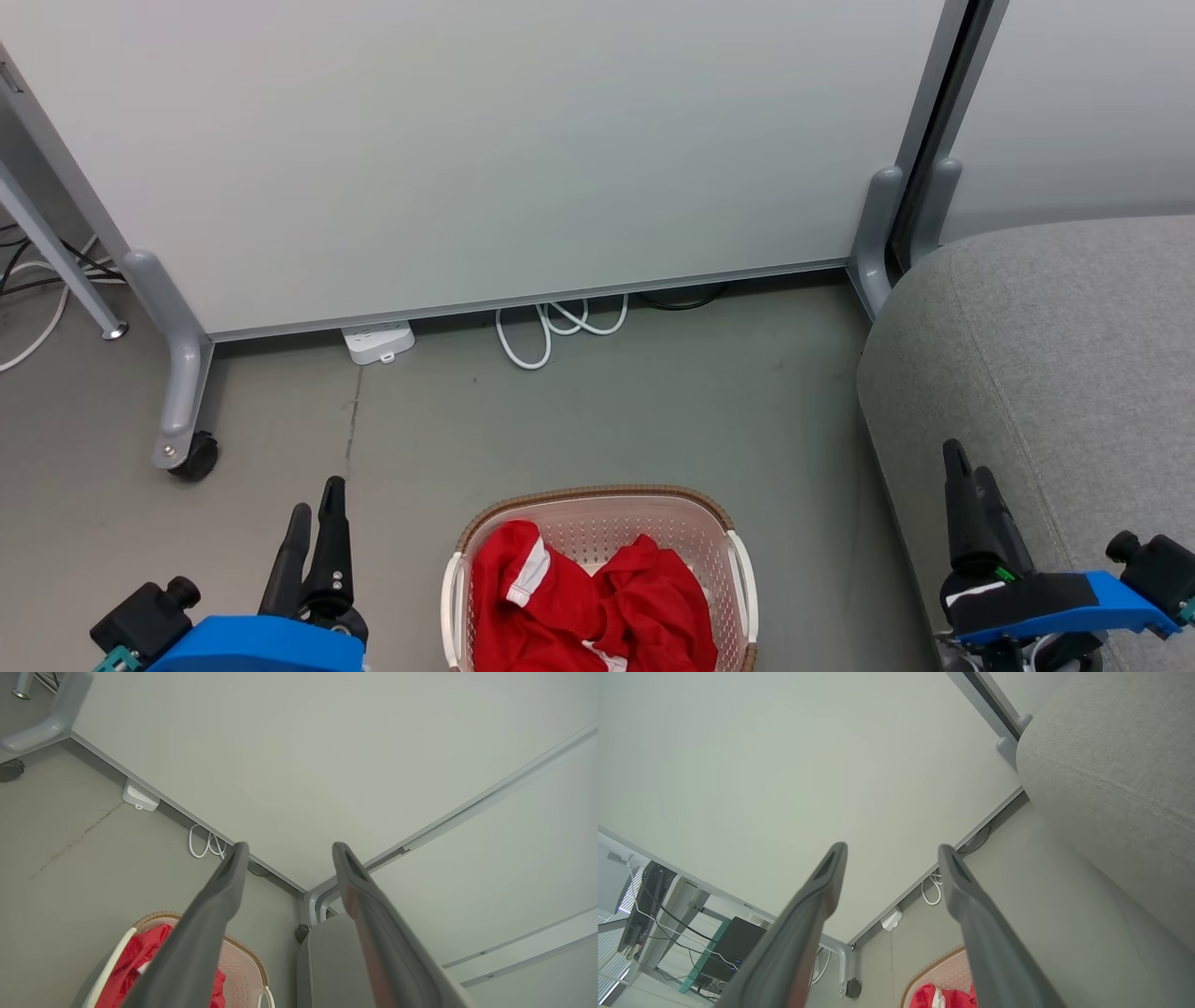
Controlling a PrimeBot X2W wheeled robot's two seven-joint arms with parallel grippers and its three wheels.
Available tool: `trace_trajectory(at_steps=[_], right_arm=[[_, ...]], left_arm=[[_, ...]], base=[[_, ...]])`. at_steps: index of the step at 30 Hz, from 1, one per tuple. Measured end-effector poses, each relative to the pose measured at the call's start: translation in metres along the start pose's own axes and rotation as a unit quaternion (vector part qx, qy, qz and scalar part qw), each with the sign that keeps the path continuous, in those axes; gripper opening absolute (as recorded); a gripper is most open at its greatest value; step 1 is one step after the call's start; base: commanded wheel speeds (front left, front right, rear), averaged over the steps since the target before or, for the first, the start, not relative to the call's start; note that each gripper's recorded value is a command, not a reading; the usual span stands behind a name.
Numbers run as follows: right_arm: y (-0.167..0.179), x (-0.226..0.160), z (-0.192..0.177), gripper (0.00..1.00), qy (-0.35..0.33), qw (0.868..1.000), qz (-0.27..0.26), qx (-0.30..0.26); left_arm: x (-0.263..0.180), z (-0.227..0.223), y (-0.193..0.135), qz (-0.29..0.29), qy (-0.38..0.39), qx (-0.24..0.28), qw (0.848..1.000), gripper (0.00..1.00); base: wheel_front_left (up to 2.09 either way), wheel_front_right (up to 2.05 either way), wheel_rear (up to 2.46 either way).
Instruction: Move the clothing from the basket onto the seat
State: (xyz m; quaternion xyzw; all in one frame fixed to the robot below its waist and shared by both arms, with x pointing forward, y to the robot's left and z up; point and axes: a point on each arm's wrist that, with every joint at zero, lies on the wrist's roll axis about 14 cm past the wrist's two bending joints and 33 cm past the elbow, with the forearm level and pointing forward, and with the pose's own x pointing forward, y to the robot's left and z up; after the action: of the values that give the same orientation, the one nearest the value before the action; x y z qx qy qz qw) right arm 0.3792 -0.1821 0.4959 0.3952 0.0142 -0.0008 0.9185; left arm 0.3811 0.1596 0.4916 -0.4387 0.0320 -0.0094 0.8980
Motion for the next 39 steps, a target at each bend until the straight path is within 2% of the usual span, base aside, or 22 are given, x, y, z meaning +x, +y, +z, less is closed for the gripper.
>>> trace_trajectory(at_steps=[7,20,39], right_arm=[[0.006,0.001,0.0,1.0,0.002,0.999,0.011,-0.052],[0.014,0.0,0.001,1.0,0.001,0.991,0.027,-0.133],[0.022,0.0,0.005,1.0,-0.008,0.973,0.041,-0.226]], left_arm=[[0.0,-0.001,-0.007,-0.015,0.0,0.072,0.997,1.0],[-0.002,-0.005,-0.016,-0.04,-0.002,0.161,0.986,1.0],[0.0,-0.012,-0.026,-0.07,-0.004,0.248,0.966,1.0]], base=[[0.0,0.0,0.0],[0.0,0.0,0.0],[0.0,0.0,0.0]])
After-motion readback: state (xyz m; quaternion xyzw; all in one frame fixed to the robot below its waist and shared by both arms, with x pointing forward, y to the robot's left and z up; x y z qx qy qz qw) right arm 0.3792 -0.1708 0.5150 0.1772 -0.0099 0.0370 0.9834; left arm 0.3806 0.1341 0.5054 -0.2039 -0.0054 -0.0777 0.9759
